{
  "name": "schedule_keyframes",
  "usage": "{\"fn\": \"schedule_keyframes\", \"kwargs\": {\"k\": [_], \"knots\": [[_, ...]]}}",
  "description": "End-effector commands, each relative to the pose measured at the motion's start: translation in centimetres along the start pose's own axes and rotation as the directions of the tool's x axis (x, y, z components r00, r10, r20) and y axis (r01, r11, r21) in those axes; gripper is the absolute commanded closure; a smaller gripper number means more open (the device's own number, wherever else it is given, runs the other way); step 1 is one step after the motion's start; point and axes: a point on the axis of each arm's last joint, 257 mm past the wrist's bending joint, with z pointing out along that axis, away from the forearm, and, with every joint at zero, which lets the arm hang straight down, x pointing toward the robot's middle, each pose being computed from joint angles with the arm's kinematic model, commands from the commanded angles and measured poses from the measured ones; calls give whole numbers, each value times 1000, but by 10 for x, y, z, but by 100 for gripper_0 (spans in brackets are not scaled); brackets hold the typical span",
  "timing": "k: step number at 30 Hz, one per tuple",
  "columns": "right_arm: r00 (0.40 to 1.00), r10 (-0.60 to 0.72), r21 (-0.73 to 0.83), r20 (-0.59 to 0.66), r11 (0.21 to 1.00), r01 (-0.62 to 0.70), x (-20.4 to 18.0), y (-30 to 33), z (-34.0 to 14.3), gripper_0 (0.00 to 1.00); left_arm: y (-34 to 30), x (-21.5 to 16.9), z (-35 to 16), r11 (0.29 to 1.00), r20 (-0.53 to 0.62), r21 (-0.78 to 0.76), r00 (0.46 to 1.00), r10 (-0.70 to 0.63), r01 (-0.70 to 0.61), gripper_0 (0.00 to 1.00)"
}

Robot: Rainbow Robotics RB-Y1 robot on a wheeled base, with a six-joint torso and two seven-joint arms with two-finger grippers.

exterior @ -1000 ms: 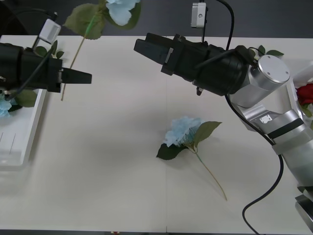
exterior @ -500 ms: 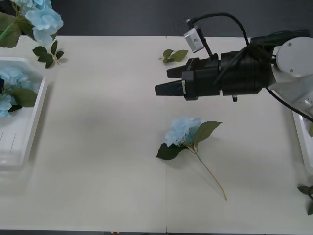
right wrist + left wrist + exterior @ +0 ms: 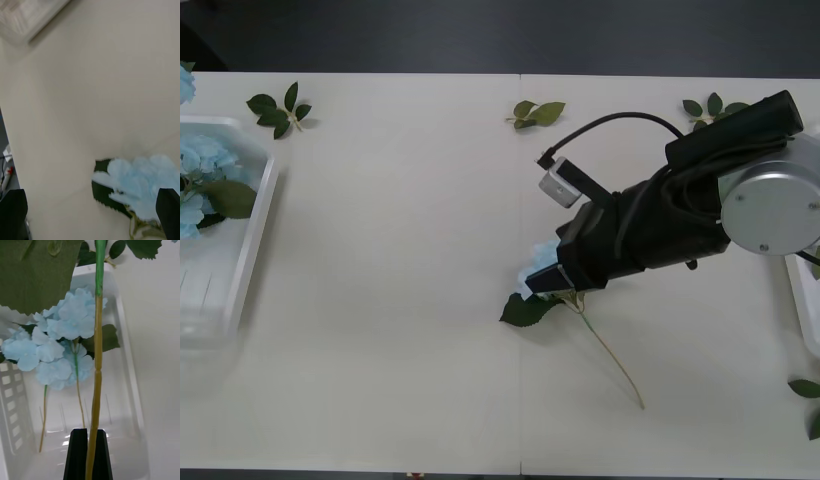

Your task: Put the red flowers into the right box and the blue flowers into the left box

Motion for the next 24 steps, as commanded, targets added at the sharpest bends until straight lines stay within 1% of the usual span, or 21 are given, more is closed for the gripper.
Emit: {"fn": "schedule_keyframes", "kwargs": {"k": [1,4,6,11,14,19,24], "knots": [[995,8,84,-97,996,0,32,-6,-13,0,36,-5,-16,989,6,-144,999,46,-45,100],[983,9,161,-183,987,21,64,-18,-22,0,58,4,-15,972,-24,-230,999,38,-43,100],[975,21,206,-220,978,26,79,-25,-27,0,67,14,-12,965,-55,-261,998,25,-39,100],[957,19,285,-291,956,67,111,-40,-34,0,76,41,4,958,-140,-286,990,-10,-30,100],[949,28,323,-313,943,79,124,-47,-33,0,76,60,18,956,-188,-294,980,-69,11,100],[945,46,360,-323,930,78,136,-52,-25,0,74,84,33,956,-253,-292,963,-98,20,100],[944,80,373,-319,926,48,140,-56,-9,0,77,92,35,949,-275,-313,955,-112,21,100]]}}
